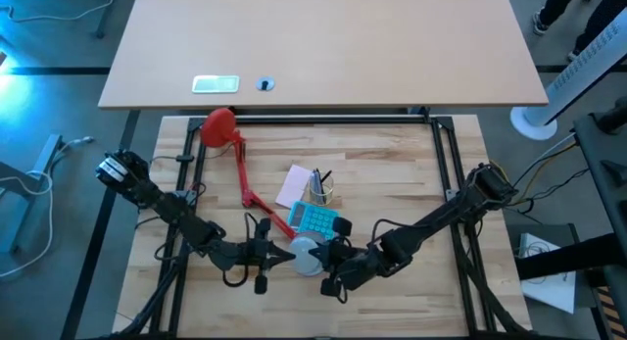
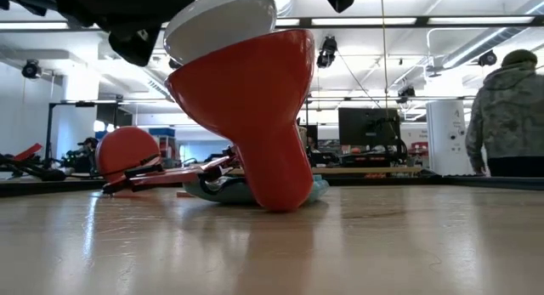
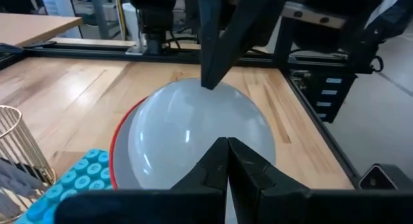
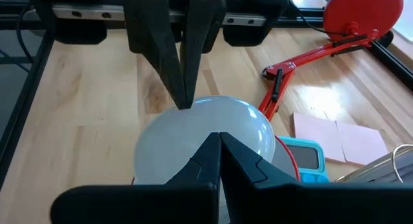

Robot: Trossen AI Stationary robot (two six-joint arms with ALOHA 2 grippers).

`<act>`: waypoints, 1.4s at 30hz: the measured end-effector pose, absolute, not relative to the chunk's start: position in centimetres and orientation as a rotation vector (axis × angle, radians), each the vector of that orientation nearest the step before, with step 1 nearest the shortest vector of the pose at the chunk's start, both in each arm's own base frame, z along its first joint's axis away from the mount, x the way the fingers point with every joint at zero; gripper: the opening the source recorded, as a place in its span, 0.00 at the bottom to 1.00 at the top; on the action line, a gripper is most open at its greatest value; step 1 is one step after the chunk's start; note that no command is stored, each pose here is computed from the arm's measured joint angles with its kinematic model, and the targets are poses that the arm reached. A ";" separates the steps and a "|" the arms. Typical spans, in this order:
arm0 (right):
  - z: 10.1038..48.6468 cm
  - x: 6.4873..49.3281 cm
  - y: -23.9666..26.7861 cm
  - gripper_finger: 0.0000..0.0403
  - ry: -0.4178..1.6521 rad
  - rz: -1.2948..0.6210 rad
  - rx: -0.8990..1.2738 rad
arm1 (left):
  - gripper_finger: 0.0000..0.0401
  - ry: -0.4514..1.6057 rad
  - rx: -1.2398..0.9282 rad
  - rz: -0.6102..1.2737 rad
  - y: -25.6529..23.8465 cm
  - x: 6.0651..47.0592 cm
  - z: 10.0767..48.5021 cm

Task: Screw lightbulb
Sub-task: Insert the lightbulb into the red desk lamp

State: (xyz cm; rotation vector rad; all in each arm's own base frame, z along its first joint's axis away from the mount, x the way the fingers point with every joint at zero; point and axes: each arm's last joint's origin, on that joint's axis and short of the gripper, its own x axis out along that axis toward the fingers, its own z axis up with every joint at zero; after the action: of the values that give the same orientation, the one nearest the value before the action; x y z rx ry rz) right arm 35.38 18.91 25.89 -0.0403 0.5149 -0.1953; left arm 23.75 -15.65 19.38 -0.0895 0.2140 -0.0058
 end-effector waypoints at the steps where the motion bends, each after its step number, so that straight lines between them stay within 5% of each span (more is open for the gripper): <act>1: 25.9 35.4 18.9 0.00 0.516 -0.195 -0.041 | 0.00 0.214 -0.089 -0.005 -15.7 23.8 19.4; 31: 25.9 34.9 20.0 0.00 0.540 -0.096 0.005 | 0.00 0.194 0.000 0.051 -14.1 24.7 19.7; 42: 27.7 34.7 19.6 0.00 0.477 -0.159 -0.015 | 0.00 0.318 0.004 -0.044 -17.4 23.5 22.0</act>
State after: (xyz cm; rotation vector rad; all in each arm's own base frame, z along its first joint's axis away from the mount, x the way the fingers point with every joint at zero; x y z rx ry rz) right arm 34.72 19.55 27.74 -0.0150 0.4773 -0.1591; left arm 23.51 -17.38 21.95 0.0036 0.3185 -0.0437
